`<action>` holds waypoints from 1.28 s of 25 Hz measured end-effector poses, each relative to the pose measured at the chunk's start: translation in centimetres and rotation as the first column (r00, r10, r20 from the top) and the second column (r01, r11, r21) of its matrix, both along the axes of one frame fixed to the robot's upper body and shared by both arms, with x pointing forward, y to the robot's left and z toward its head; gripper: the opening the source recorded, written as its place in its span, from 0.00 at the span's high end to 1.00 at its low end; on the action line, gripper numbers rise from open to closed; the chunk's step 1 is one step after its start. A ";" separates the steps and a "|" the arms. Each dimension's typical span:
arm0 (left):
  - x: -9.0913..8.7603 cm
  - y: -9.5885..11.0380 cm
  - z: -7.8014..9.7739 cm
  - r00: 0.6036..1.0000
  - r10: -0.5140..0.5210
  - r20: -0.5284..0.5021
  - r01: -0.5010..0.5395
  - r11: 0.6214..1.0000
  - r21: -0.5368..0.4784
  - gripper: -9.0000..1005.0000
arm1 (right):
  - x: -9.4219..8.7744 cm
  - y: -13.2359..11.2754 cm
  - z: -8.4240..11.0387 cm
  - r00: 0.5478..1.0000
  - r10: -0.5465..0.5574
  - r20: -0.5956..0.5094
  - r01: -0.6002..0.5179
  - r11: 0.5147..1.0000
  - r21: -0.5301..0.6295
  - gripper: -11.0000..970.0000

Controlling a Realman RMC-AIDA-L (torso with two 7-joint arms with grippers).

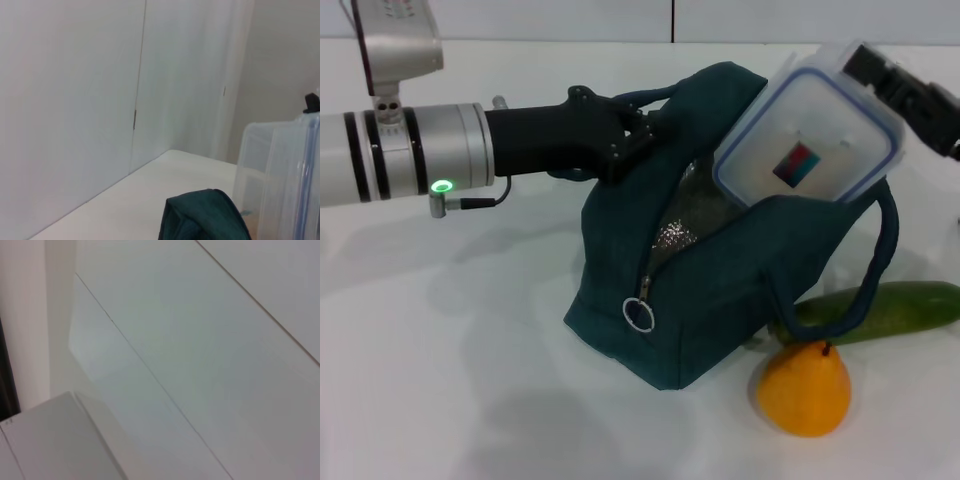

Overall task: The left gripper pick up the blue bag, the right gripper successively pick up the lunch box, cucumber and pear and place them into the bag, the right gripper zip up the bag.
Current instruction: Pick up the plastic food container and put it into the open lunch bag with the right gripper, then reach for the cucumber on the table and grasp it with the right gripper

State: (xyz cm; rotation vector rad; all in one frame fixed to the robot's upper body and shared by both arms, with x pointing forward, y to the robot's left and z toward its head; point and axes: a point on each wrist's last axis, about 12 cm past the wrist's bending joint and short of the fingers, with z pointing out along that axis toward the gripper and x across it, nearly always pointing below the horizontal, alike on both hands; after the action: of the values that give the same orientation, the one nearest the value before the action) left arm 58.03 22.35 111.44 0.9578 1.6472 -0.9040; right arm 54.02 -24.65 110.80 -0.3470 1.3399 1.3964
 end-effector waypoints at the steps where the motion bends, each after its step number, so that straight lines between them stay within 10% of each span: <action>1: 0.0 0.0 0.0 1.000 -0.001 0.001 0.001 1.000 0.001 0.95 | 0.0 0.1 0.0 1.000 0.007 -0.002 -0.007 1.000 -0.007 0.89; 19: 0.0 -0.4 -0.2 1.000 -0.013 0.008 0.013 1.000 -0.004 0.95 | 1.6 3.1 0.2 0.993 0.120 -0.011 -0.120 0.981 -0.152 0.80; 26: -0.1 -0.3 -0.3 1.000 -0.007 -0.004 0.007 1.000 -0.008 0.95 | 1.7 -0.3 2.2 0.995 0.100 0.030 -0.093 0.979 -0.183 0.57; 32: -0.3 0.1 -0.6 1.000 0.006 -0.013 -0.007 1.000 -0.020 0.94 | 1.0 -5.2 4.6 0.991 0.131 0.020 -0.103 0.858 -0.503 0.41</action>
State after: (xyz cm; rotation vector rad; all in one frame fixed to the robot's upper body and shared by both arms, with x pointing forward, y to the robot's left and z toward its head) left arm 57.68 22.40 110.89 0.9344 1.6491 -0.9223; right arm 55.07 -29.81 115.36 -0.8202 1.6530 1.1054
